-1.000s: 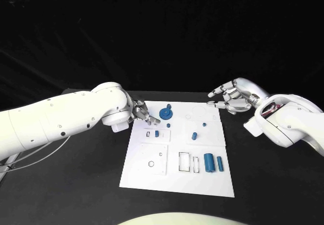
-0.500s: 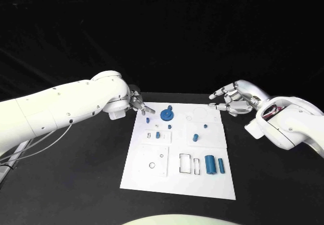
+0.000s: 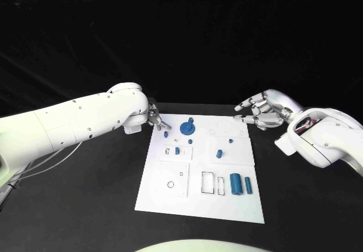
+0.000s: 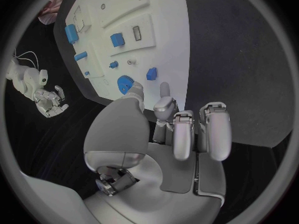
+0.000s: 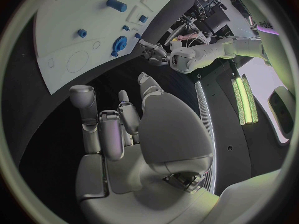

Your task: Assemble the parts on the task board

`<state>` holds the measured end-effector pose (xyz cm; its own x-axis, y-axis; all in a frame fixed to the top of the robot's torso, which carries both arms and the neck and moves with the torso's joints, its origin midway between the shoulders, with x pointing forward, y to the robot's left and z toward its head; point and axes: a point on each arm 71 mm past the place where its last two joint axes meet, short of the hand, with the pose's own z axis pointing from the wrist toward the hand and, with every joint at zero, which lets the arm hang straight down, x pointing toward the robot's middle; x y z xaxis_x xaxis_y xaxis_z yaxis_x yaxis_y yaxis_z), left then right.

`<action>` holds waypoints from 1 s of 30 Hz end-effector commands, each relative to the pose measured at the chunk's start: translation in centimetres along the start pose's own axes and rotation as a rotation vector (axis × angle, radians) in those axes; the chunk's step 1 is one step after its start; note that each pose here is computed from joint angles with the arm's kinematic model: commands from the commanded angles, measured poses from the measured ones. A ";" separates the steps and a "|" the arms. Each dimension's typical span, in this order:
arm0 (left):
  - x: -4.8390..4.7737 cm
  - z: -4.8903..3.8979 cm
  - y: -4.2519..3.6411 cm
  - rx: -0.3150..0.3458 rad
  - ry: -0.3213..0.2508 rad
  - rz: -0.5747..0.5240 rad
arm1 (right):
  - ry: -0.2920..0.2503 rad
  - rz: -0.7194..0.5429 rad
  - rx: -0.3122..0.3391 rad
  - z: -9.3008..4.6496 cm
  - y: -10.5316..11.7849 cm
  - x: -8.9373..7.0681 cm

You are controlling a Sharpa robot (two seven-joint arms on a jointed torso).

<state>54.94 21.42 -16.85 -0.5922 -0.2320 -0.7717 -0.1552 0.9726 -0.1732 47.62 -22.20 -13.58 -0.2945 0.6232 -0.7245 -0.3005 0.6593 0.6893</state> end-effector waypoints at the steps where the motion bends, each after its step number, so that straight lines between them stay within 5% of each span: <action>1: 0.22 0.16 -0.19 0.001 0.019 0.025 | 0.009 -0.009 -0.014 0.0 0.2 0.1; 30: 1.39 0.71 -0.86 0.022 0.074 -0.011 | 0.013 -0.007 -0.019 0.2 0.3 0.3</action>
<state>54.90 20.62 -18.11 -0.6312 -0.2360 -0.7389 -0.1546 0.9718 -0.1783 47.63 -21.87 -13.61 -0.2985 0.6219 -0.7239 -0.3053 0.6564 0.6898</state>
